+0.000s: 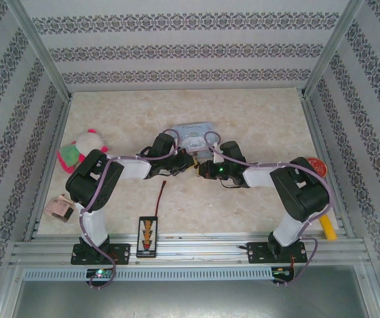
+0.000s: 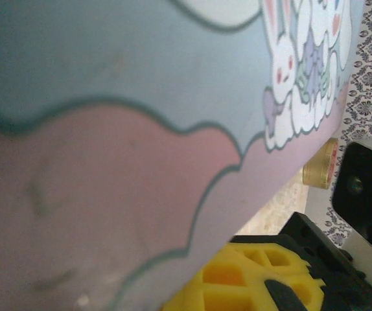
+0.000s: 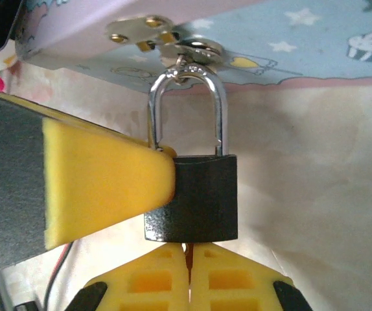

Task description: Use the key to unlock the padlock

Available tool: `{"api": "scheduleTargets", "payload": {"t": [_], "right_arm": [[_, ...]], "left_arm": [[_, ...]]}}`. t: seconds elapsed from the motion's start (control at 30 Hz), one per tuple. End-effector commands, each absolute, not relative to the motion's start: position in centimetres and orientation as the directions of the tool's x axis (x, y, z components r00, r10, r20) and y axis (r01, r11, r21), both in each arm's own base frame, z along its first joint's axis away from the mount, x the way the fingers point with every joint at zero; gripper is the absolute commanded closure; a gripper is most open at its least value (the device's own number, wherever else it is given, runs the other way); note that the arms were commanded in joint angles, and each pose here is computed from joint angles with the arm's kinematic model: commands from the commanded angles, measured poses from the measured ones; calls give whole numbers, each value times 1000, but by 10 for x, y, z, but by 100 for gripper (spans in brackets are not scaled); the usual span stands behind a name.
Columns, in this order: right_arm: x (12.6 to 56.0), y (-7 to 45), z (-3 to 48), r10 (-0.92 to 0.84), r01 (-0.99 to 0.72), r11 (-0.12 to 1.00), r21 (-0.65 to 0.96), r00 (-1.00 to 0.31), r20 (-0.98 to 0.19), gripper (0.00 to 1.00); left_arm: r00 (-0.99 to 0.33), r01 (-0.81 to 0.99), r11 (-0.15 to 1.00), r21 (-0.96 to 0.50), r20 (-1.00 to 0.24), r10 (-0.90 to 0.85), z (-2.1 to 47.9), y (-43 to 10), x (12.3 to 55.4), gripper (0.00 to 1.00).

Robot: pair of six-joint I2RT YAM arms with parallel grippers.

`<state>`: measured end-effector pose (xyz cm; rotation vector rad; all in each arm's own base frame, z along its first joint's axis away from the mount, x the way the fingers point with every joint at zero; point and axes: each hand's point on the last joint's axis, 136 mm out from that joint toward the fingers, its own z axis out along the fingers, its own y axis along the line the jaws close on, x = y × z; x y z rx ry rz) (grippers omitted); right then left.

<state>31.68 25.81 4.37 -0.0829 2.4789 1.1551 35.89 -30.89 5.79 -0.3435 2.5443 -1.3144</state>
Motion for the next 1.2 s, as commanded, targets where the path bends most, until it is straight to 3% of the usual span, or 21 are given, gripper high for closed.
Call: {"api": "scheduleTargets", "payload": {"t": [0.0,0.13,0.4,0.73,0.87,1.17], "right_arm": [[351,255,64,244,-216,585,781,-872,-424,100],[355,253,62,261,-202,574,794,-874,-411,100],[355,248,59,279,-171,602,780,-870,-406,100],[355,242,51,316,-119,624,772,-865,-389,100],[356,241,51,321,-109,634,765,-863,-389,98],[354,243,53,304,-95,682,725,-865,-399,83]], "left_arm": [[-970,-132,568,-812,-13,-245,42,-311,331,100],[-969,-131,568,-812,-16,-246,43,-311,331,98],[-966,-93,588,-804,-70,-249,57,-307,335,58],[-951,-37,612,-790,-160,-264,85,-296,344,26],[-941,-24,620,-784,-191,-279,94,-290,348,2],[-894,6,614,-789,-279,-350,125,-270,366,1]]}}
